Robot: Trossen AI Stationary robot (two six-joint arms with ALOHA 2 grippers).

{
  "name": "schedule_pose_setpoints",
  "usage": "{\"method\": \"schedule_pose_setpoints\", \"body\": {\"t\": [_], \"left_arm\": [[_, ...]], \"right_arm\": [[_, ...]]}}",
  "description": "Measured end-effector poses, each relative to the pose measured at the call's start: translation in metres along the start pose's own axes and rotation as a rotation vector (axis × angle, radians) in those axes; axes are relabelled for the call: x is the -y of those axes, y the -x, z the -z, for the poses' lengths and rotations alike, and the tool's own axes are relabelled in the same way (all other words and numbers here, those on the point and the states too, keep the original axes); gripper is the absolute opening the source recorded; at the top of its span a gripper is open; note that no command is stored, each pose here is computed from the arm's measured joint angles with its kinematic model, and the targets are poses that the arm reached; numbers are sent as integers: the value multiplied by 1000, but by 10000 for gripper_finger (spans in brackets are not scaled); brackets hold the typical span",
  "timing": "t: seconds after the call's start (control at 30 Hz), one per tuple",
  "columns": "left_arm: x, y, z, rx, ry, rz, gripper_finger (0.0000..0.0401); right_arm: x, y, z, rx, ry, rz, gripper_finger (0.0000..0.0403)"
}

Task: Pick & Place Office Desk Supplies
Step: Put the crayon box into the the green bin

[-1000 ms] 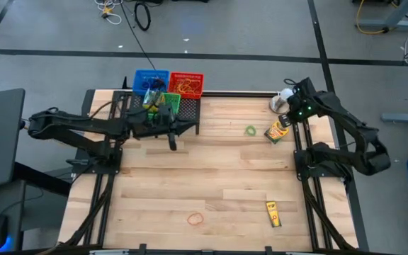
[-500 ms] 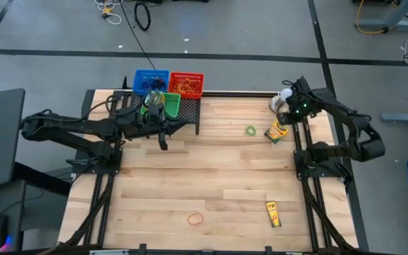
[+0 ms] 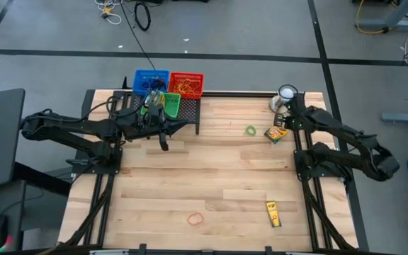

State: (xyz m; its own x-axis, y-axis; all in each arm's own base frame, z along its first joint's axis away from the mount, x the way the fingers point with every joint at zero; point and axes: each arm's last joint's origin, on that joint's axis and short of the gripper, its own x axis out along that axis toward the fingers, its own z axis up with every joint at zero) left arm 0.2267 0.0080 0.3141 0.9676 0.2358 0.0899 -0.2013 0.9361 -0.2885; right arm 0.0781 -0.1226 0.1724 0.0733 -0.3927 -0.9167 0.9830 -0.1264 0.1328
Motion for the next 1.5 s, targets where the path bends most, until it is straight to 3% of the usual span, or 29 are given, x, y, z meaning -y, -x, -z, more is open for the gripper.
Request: {"method": "schedule_pose_setpoints", "body": {"t": [0.2, 0.4, 0.87, 0.97, 1.27, 1.37, 1.5], "left_arm": [[0, 0, 0, 0, 0, -5, 8], [-1, 0, 1, -7, -5, -7, 9], [-1, 0, 2, -25, -1, -12, 9], [-1, 0, 2, -25, 9, -12, 9], [-1, 0, 3, -34, 34, -15, 9], [-1, 0, 3, -34, 36, -15, 9], [-1, 0, 3, -35, 41, -15, 9]], "right_arm": [[4, -18, 11, 73, -82, 113, 4], [1, -26, 18, 22, -67, -4, 4], [-40, -9, 62, -209, 209, -346, 3], [-47, -1, 61, -196, 193, -355, 24], [-49, -4, 62, -137, 111, -322, 138], [-50, -13, 66, -150, 96, -338, 145], [-52, -22, 68, -153, 85, -346, 120]]}}
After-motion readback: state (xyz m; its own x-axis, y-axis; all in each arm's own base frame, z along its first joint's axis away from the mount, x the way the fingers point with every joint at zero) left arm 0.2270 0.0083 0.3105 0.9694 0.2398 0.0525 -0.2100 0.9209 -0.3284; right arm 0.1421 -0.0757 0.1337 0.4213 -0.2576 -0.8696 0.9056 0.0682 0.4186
